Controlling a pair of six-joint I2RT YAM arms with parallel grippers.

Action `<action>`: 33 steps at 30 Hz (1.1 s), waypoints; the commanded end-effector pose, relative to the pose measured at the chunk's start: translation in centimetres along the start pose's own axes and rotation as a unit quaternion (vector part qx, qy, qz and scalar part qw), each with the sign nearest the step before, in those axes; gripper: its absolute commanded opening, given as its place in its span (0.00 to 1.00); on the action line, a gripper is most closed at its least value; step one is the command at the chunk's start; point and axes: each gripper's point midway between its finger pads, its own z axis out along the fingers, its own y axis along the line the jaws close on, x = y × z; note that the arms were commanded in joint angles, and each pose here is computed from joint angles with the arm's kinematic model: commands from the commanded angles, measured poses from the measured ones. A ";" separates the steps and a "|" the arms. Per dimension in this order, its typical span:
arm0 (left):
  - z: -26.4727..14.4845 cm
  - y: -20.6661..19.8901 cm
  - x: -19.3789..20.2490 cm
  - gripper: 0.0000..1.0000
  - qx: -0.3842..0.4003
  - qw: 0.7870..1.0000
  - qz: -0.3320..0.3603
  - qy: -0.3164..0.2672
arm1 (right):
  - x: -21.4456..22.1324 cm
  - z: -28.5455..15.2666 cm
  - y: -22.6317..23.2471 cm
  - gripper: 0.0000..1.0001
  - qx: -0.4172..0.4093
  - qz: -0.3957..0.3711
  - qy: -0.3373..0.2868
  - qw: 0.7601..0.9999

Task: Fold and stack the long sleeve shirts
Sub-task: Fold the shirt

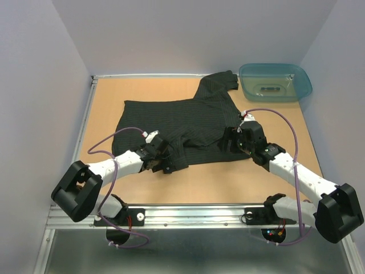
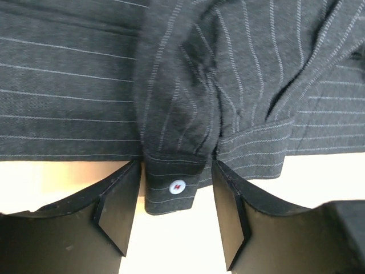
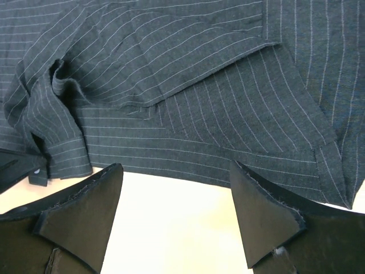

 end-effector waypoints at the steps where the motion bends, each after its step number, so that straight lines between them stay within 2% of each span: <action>1: 0.0 0.5 1.6 0.58 -0.007 0.999 0.026 0.043 | -0.7 0.1 0.0 0.81 0.001 -0.002 -0.027 1.000; 6: -0.7 0.7 1.0 0.46 -0.016 0.999 0.027 0.034 | -0.9 0.2 -0.1 0.81 0.003 -0.004 -0.030 1.000; 9: -1.3 0.7 0.2 0.27 -0.020 0.999 0.031 0.018 | -0.7 0.3 -0.3 0.81 0.008 -0.002 -0.028 1.000; 10: -1.5 0.8 0.0 0.14 -0.023 0.999 0.040 0.014 | -0.7 0.4 -0.5 0.81 0.012 0.000 -0.029 0.999; 12: -1.9 1.1 -1.0 0.01 -0.040 0.998 0.058 0.001 | -0.8 0.4 -0.8 0.81 0.021 0.005 -0.034 0.999; 16: -3.4 2.3 -4.2 0.00 -0.110 0.982 0.150 -0.031 | -0.6 0.6 -1.9 0.81 0.047 0.015 -0.040 0.998; 18: -4.1 3.1 -6.3 0.00 -0.155 0.972 0.165 -0.065 | -0.5 0.7 -2.2 0.81 0.055 0.021 -0.041 0.997; 20: -4.7 2.2 -7.9 0.00 -0.159 0.968 0.178 -0.079 | -0.3 0.9 -2.3 0.80 0.059 0.027 -0.039 0.997; 25: -5.6 1.2 -10.3 0.00 -0.165 0.950 0.251 -0.078 | -0.3 1.0 -2.2 0.80 0.057 0.034 -0.038 0.997; 29: -6.4 3.4 -12.5 0.00 -0.232 0.927 0.285 -0.079 | -0.5 0.7 -2.2 0.80 0.056 0.033 -0.043 0.997; 33: -6.8 3.4 -13.5 0.00 -0.234 0.923 0.298 -0.066 | -0.5 0.8 -2.1 0.80 0.054 0.033 -0.041 0.997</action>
